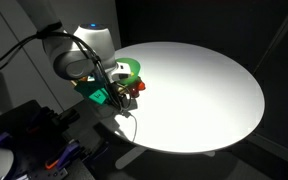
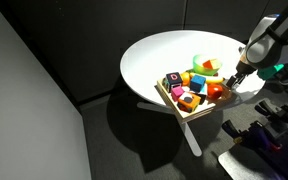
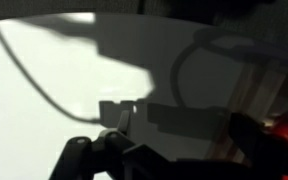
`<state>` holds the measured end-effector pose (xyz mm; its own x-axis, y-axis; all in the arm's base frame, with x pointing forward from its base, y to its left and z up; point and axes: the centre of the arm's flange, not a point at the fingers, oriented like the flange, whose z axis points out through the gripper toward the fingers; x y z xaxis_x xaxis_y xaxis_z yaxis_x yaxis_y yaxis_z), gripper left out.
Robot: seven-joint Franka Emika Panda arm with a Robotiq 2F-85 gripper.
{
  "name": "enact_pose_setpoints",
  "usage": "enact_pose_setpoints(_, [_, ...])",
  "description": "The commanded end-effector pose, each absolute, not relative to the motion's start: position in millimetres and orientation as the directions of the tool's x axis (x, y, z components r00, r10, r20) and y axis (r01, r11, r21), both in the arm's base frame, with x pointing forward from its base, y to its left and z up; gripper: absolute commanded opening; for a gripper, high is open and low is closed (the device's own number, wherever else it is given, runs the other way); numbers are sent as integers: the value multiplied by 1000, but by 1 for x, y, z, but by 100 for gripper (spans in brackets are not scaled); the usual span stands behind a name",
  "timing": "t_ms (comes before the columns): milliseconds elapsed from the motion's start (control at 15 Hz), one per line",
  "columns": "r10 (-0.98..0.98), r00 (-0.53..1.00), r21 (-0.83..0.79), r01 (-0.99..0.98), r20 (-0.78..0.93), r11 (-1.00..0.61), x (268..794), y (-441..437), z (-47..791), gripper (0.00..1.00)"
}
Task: Move the box to the left, then put the red object in the bowl
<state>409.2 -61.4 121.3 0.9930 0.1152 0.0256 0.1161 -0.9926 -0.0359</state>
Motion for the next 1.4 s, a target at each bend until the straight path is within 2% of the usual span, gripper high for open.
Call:
enact_pose_setpoints(0, [115,993,-42,117,40,-992,404,-56,123,100])
enact_pose_setpoints(1333, [1,999,-52,4,51,-999,434,-27,131,100])
